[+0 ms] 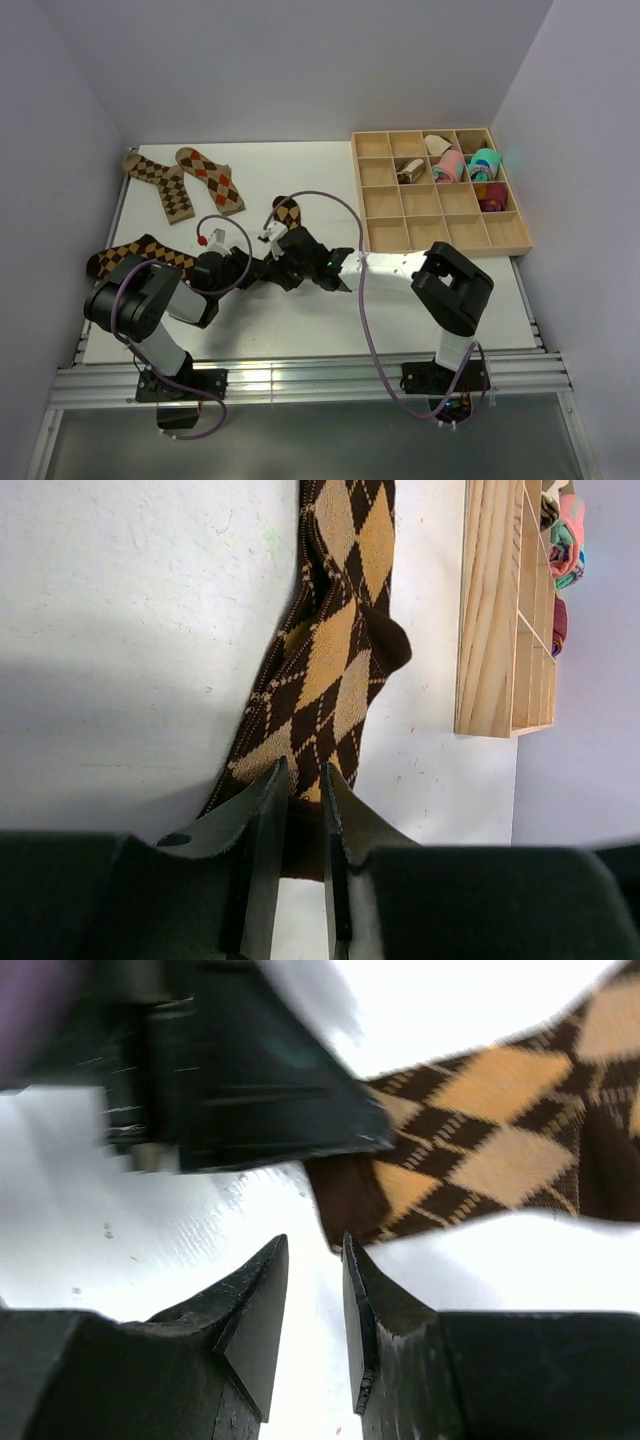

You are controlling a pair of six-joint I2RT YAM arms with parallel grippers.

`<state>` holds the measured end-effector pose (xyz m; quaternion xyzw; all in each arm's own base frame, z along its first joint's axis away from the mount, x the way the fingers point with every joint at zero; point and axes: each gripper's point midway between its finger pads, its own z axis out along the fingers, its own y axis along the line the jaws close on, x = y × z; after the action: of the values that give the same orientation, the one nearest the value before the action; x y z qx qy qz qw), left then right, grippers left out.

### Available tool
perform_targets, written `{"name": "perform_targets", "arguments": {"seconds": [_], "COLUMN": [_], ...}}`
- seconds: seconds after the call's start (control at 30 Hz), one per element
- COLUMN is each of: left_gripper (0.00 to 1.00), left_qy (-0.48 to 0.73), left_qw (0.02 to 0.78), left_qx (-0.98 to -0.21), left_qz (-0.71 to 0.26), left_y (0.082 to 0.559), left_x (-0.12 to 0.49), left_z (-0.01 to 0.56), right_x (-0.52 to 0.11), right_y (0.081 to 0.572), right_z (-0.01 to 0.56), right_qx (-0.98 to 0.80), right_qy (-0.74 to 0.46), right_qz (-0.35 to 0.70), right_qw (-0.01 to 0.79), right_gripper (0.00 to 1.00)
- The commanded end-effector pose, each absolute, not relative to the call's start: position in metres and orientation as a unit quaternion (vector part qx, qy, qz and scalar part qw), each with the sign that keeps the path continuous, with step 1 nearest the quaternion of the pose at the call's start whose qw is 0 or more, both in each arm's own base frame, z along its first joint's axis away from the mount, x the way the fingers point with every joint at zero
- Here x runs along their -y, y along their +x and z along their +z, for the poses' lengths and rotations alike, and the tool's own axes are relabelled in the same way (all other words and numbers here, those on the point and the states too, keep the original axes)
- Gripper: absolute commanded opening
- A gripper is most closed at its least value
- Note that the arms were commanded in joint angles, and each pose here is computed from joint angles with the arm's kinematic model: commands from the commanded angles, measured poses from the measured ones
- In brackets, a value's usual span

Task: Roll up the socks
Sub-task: Roll the sock at the center of the board.

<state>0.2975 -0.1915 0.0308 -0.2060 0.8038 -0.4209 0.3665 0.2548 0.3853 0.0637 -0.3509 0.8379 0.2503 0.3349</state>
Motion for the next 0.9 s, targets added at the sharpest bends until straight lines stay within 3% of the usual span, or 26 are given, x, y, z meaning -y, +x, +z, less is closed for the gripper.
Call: {"name": "perform_targets", "arguments": {"seconds": [0.0, 0.33, 0.67, 0.8, 0.87], "left_gripper": [0.25, 0.25, 0.24, 0.24, 0.24], "left_qy": [-0.202, -0.202, -0.200, -0.201, -0.201], "left_qw": [0.343, 0.339, 0.338, 0.339, 0.342], "left_qx": [-0.824, -0.826, -0.827, -0.825, -0.824], "left_qz": [-0.402, -0.402, -0.402, -0.405, -0.406], "left_y": [0.291, 0.292, 0.293, 0.293, 0.294], "left_x": [0.191, 0.192, 0.193, 0.193, 0.193], "left_z": [0.013, 0.012, 0.011, 0.015, 0.019], "right_x": [-0.390, -0.412, -0.410, -0.404, -0.402], "right_y": [0.269, 0.260, 0.263, 0.263, 0.259], "right_z": [0.086, 0.064, 0.022, 0.008, 0.004], "right_qx": [-0.780, -0.757, -0.766, -0.774, -0.778], "right_qy": [-0.414, -0.473, -0.493, -0.495, -0.498], "right_qz": [0.186, 0.160, 0.123, 0.108, 0.112], "right_qw": [0.430, 0.422, 0.393, 0.380, 0.368], "right_gripper": [0.36, 0.41, 0.40, 0.31, 0.17]}}
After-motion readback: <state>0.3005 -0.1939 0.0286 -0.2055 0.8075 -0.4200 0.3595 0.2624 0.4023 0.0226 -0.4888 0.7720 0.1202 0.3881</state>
